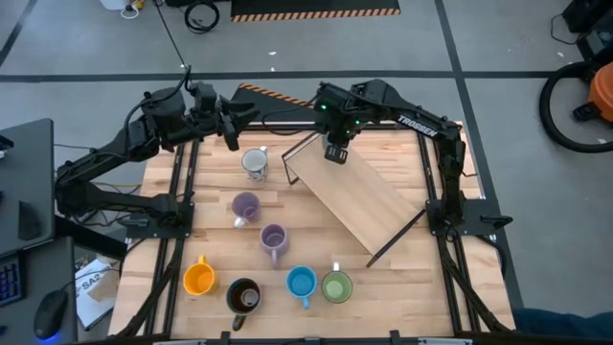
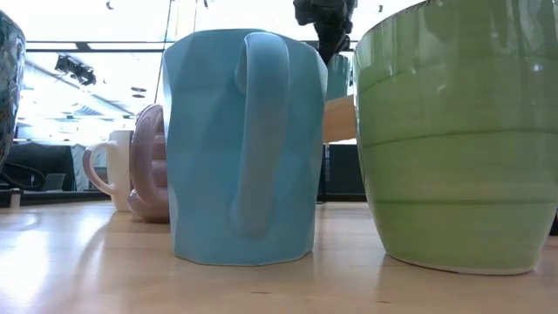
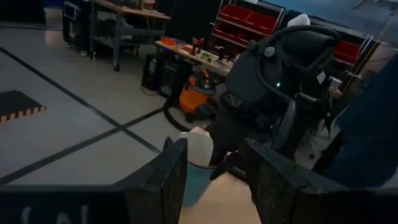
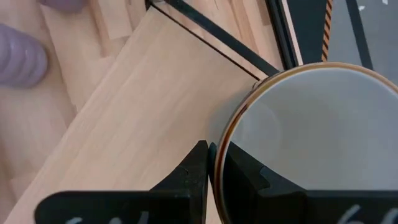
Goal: Place coffee mugs
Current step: Put the blue mug on the shelf
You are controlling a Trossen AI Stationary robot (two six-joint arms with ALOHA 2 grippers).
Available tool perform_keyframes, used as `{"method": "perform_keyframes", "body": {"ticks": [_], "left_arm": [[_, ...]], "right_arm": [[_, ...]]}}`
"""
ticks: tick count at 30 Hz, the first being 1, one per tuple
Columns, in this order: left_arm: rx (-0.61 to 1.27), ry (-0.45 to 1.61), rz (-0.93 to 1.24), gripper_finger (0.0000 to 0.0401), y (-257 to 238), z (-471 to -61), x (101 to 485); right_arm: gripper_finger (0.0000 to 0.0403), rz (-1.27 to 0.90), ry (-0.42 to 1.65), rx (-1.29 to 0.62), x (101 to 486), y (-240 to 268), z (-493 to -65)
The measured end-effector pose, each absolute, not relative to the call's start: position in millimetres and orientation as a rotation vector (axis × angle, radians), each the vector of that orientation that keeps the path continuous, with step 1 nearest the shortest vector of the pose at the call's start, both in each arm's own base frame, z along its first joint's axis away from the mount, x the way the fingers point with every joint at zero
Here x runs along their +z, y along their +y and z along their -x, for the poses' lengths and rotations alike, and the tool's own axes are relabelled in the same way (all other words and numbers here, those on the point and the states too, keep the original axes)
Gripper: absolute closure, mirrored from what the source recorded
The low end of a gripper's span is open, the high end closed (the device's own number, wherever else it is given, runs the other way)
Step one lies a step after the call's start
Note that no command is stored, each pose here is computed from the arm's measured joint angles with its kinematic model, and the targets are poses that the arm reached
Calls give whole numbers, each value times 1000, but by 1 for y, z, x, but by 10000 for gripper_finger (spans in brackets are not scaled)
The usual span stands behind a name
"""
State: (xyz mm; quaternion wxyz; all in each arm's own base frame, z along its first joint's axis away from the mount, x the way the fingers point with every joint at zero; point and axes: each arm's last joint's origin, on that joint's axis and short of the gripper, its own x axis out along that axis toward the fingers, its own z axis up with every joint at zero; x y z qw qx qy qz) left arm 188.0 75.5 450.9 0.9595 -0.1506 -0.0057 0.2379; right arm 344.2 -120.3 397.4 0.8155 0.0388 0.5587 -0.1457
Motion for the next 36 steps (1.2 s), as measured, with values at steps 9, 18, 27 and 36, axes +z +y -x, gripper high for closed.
{"method": "perform_keyframes", "body": {"ticks": [9,18,27,36], "left_arm": [[486,-4,325,239,76,-192,449],[488,2,333,239,77,-195,447],[487,3,334,239,77,-195,447],[487,2,334,239,77,-195,447]], "right_arm": [[359,-92,1227,-276,376,-129,-350],[349,-75,1217,-257,372,-131,-352],[315,-76,1219,-256,373,-131,-352],[280,-65,1221,-247,372,-131,-352]]}}
